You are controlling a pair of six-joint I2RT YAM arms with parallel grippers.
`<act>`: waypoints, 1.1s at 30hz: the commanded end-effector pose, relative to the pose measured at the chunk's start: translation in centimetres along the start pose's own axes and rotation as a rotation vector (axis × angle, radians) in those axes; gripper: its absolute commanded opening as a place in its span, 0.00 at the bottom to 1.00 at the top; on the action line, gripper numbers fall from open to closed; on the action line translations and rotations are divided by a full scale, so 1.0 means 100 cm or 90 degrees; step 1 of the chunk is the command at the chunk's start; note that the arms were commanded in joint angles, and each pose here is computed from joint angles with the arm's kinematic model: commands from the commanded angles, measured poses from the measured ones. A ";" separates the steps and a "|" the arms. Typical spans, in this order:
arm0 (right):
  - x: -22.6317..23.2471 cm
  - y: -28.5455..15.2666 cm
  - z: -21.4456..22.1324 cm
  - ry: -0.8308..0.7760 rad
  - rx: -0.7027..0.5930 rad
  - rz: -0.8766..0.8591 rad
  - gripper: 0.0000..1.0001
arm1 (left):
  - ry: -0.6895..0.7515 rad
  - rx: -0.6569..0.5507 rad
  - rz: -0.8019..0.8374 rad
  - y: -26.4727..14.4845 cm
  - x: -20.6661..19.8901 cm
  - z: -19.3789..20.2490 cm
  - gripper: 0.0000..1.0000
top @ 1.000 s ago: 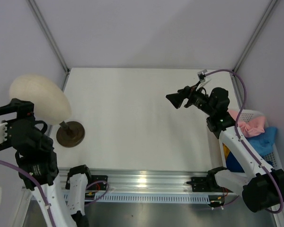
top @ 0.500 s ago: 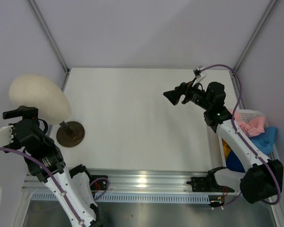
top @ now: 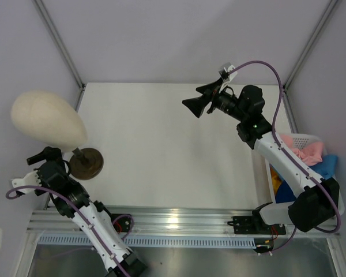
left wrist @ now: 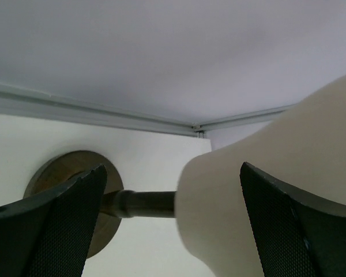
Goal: Stack the hats
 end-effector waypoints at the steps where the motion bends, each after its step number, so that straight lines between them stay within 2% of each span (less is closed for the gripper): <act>1: -0.003 0.011 -0.029 -0.063 -0.049 -0.015 0.99 | -0.070 0.052 0.068 0.012 0.004 0.016 1.00; 3: -0.004 0.014 -0.034 -0.076 -0.049 -0.019 1.00 | -0.093 0.052 0.126 0.015 -0.002 0.017 1.00; 4: -0.006 0.015 -0.035 -0.086 -0.050 -0.017 0.99 | -0.099 0.060 0.117 0.023 0.016 0.026 1.00; 7: -0.009 0.021 -0.036 -0.095 -0.050 -0.020 1.00 | -0.133 0.061 0.163 0.028 0.020 0.029 0.99; 13: -0.007 0.025 -0.029 -0.088 -0.041 -0.050 0.99 | -0.172 0.063 0.148 0.042 0.039 0.038 1.00; 16: -0.008 0.028 -0.023 -0.095 -0.036 -0.048 0.99 | -0.218 0.065 0.122 0.053 0.066 0.047 1.00; 21: -0.009 0.030 -0.020 -0.097 -0.031 -0.050 1.00 | -0.151 0.062 0.157 0.061 0.042 0.040 0.99; 23: -0.010 0.031 -0.019 -0.086 -0.032 -0.048 0.99 | -0.128 0.092 0.154 0.068 0.026 0.037 0.99; 24: -0.009 0.032 -0.019 -0.086 -0.032 -0.052 0.99 | -0.121 0.118 0.136 0.071 0.032 0.043 1.00; 29: -0.009 0.034 -0.013 -0.065 -0.031 -0.060 0.99 | -0.081 0.209 0.170 0.087 0.009 0.046 0.99; 33: -0.009 0.034 -0.007 -0.058 -0.020 -0.062 0.99 | -0.040 0.245 0.161 0.097 0.011 0.052 1.00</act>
Point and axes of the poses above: each gripper's point midway between its finger pads, its own y axis out along the fingers, its own x axis along the line the jaws close on, z = x × y, the point moved 8 cm from there along -y, back along the fingers, and after that the axes turned 9 degrees about -y, right-handed, at the moved point
